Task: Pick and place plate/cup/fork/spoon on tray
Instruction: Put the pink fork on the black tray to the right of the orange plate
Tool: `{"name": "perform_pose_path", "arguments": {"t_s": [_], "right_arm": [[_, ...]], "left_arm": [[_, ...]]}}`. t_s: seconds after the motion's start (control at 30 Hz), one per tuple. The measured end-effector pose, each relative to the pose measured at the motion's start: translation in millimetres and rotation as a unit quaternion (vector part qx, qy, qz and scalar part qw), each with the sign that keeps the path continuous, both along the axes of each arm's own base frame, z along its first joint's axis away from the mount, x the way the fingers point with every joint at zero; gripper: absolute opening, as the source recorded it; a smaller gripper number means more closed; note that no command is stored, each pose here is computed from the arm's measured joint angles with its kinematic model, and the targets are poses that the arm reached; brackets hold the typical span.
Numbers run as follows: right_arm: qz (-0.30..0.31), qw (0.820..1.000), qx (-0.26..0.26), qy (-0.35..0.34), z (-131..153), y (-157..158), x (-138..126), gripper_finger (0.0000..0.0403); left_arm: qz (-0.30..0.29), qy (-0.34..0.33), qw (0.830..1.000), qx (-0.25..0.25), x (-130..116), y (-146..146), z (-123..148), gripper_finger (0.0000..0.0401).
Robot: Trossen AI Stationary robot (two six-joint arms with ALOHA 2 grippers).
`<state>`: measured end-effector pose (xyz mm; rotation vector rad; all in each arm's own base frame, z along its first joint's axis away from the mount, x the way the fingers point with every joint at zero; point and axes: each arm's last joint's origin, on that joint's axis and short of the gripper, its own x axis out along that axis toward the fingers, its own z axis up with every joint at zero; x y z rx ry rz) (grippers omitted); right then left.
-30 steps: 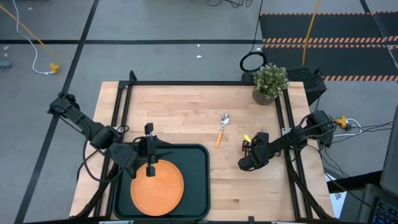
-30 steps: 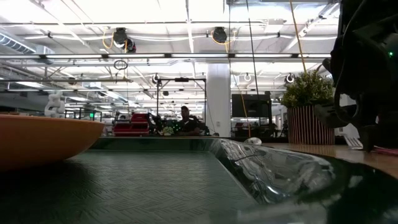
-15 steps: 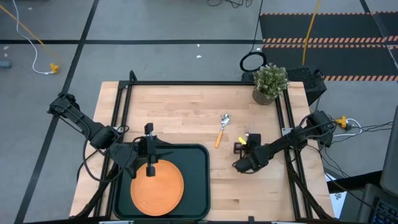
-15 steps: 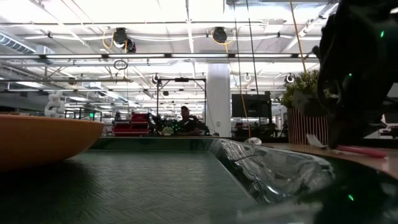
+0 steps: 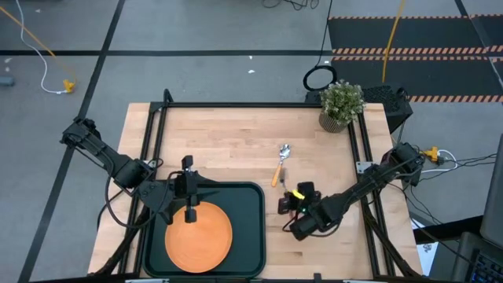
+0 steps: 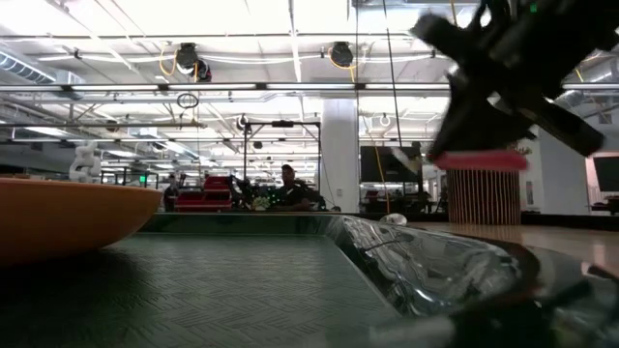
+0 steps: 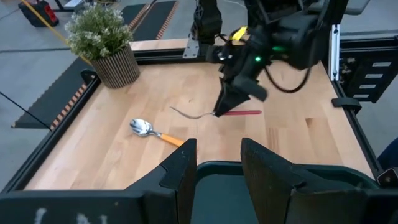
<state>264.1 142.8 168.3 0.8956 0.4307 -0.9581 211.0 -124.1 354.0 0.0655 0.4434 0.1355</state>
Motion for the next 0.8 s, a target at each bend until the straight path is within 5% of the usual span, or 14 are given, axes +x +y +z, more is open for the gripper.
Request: {"name": "perform_pose_path", "arguments": {"t_s": [0.43, 0.8], "right_arm": [[0.122, 0.963, -0.056, -0.235, 13, 47, 53, 0.0027], [0.144, 0.952, -0.052, -0.264, 11, 93, 89, 0.0027]], "left_arm": [[-0.007, 0.003, 1.0, -0.025, -6, -8, -1, 0.0129], [-0.018, 0.01, 0.999, -0.042, -14, -18, -3, 0.0129]]}}
